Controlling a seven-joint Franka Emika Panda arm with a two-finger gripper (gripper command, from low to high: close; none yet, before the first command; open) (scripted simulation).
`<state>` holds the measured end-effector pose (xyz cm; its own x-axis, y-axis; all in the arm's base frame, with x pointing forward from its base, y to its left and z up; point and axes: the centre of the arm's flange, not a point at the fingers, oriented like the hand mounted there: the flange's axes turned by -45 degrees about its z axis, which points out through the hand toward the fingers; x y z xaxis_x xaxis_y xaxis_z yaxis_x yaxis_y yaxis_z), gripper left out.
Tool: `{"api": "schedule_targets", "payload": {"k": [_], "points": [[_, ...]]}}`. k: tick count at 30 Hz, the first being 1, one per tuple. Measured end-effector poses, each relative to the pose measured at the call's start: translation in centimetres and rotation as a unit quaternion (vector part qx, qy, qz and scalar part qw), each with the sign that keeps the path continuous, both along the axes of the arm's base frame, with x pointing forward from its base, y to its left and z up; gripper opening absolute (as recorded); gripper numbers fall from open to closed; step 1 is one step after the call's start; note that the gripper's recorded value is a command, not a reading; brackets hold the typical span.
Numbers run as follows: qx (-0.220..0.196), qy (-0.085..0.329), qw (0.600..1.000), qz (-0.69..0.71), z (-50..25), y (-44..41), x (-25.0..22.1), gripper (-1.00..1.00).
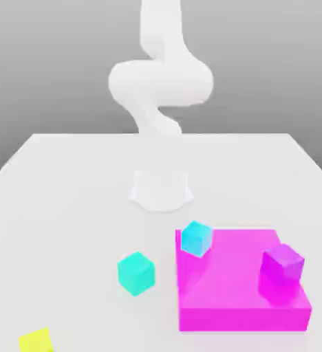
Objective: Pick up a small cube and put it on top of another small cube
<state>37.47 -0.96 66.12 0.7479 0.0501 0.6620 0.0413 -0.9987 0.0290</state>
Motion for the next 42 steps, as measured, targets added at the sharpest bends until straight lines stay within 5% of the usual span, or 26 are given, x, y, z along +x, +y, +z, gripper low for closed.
{"api": "schedule_targets", "payload": {"k": [9, 18, 25, 26, 42], "points": [[-0.073, 0.158, 0.976, 0.127, -22.4, -2.6, 4.9, 0.00], [-0.117, 0.319, 0.894, 0.292, -45.0, -4.0, -2.7, 0.00], [-0.120, 0.333, 0.883, 0.307, -52.0, -4.2, -3.9, 0.00], [-0.120, 0.333, 0.883, 0.307, -52.6, -4.1, -4.0, -1.00], [-0.112, 0.337, 0.890, 0.285, -46.3, -4.8, -3.2, -1.00]]}}
